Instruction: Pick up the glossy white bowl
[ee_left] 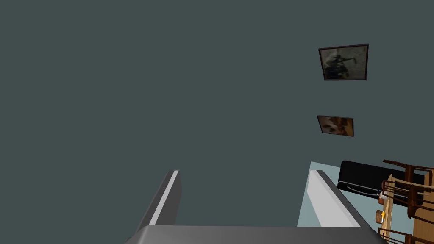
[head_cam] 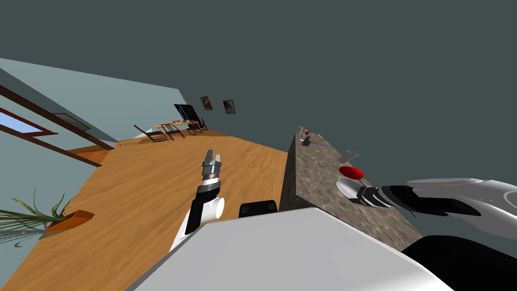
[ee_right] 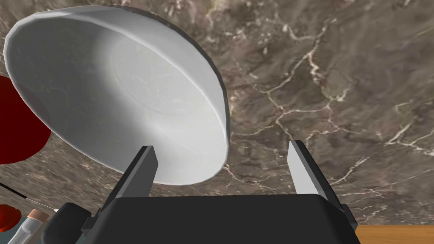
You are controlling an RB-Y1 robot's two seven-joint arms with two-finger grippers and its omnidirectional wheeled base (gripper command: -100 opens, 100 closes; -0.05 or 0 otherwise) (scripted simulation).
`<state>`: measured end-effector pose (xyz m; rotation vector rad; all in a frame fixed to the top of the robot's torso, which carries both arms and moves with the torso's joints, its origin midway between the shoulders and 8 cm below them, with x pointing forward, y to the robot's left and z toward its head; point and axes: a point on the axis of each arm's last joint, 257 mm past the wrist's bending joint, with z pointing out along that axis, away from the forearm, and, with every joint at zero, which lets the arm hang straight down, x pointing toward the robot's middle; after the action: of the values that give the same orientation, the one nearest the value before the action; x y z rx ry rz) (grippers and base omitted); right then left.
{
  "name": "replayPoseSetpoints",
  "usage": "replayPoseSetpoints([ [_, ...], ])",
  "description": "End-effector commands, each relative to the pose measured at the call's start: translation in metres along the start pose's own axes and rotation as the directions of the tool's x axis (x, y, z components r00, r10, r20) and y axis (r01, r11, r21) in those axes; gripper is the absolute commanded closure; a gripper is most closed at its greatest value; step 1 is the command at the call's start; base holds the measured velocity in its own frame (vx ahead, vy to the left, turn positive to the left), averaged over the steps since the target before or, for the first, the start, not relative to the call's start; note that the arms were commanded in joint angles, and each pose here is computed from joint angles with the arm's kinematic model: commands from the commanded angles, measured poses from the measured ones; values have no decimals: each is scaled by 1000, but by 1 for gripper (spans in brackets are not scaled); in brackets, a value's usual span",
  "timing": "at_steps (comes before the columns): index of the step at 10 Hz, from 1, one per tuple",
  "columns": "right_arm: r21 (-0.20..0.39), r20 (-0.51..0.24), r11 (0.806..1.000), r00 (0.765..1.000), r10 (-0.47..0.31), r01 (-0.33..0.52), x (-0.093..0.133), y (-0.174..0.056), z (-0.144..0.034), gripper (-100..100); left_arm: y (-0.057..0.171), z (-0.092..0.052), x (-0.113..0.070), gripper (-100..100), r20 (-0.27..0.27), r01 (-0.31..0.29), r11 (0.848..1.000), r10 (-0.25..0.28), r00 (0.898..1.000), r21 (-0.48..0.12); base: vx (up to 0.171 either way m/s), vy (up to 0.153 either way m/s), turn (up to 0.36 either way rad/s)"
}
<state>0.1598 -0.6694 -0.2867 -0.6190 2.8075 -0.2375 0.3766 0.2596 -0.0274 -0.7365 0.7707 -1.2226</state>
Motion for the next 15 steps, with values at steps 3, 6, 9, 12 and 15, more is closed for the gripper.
replayPoseSetpoints([
  [3, 3, -2, 1000, 1000, 7, -7, 10, 4, 4, -100, 0, 0, 0, 0, 0, 0, 1000, 0, 1000, 0, 9, -4, 23],
  [6, 7, -5, 1000, 1000, 26, -26, 28, 12, 13, -100, 0, 0, 0, 0, 0, 0, 1000, 0, 1000, 0, 27, -11, 73],
  [9, 7, -5, 1000, 1000, 28, -27, 28, 12, 13, -100, 0, 0, 0, 0, 0, 0, 1000, 0, 1000, 0, 10, -6, 8],
  [12, 6, -5, 1000, 1000, 27, -27, 28, 12, 13, 100, 0, 0, 0, 0, 0, 0, 1000, 0, 1000, 0, 0, 0, 0],
  [15, 7, -5, 1000, 1000, 29, -29, 28, 12, 13, 0, 0, 0, 0, 0, 0, 0, 1000, 0, 1000, 0, 0, 0, 0],
])
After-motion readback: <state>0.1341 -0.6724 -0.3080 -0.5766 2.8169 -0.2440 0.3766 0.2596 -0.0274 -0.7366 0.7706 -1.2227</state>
